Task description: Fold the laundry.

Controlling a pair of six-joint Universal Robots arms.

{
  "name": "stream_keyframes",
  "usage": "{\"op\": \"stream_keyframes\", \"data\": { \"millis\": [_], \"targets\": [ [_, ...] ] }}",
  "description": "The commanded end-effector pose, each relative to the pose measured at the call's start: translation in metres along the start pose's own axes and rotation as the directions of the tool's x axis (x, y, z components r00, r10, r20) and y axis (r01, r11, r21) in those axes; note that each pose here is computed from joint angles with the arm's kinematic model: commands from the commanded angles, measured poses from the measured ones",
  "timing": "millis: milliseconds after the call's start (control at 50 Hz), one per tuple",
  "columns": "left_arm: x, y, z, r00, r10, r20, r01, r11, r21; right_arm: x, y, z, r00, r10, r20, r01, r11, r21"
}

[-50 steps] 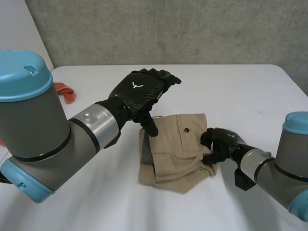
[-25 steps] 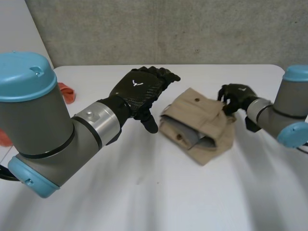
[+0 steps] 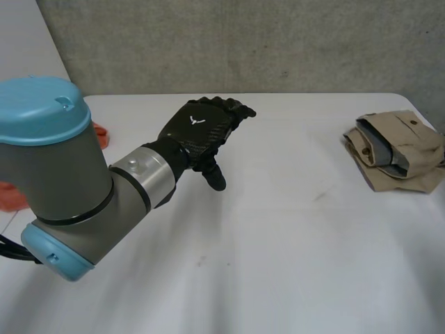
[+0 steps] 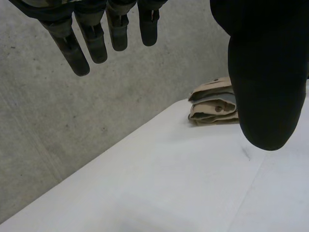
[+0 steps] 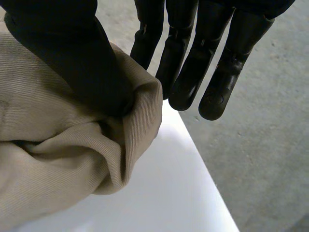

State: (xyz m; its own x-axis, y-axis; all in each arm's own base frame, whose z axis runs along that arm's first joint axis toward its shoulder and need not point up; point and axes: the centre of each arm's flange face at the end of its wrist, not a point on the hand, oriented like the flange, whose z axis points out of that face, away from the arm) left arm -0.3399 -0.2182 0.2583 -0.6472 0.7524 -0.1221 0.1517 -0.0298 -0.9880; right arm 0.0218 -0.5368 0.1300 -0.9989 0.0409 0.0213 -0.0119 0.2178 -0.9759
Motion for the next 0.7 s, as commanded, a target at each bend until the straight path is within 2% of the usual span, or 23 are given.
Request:
{"op": "stream_keyframes", "data": {
  "millis": [20, 120, 320, 440, 500, 700],
  "targets": [
    [0.0, 0.0, 0.002, 1.0, 0.0, -0.001, 0.0, 1.0, 0.001, 0.015, -0.005, -0.001, 0.999, 0.001, -0.043, -0.001, 1.0, 0.003],
    [-0.001, -0.002, 0.002, 1.0, 0.0, 0.002, 0.0, 1.0, 0.007, 0.037, -0.013, -0.003, 0.992, 0.002, -0.126, 0.0, 1.0, 0.015],
    [-0.001, -0.001, 0.003, 1.0, 0.0, 0.003, 0.0, 1.0, 0.005, 0.04, -0.005, -0.006, 0.979, -0.057, -0.194, 0.05, 0.998, -0.038],
    [-0.001, -0.001, 0.003, 1.0, 0.0, 0.002, 0.0, 1.0, 0.005, 0.056, -0.013, -0.007, 0.988, -0.046, -0.148, 0.044, 0.999, -0.019],
    [0.0, -0.002, 0.003, 1.0, 0.0, 0.0, 0.0, 1.0, 0.007, 0.053, -0.013, -0.007, 0.994, -0.044, -0.102, 0.042, 0.999, -0.018],
    [0.001, -0.001, 0.002, 1.0, 0.0, -0.002, 0.0, 1.0, 0.004, 0.048, -0.022, -0.016, 0.995, -0.063, -0.078, 0.059, 0.997, -0.053]
  ]
}}
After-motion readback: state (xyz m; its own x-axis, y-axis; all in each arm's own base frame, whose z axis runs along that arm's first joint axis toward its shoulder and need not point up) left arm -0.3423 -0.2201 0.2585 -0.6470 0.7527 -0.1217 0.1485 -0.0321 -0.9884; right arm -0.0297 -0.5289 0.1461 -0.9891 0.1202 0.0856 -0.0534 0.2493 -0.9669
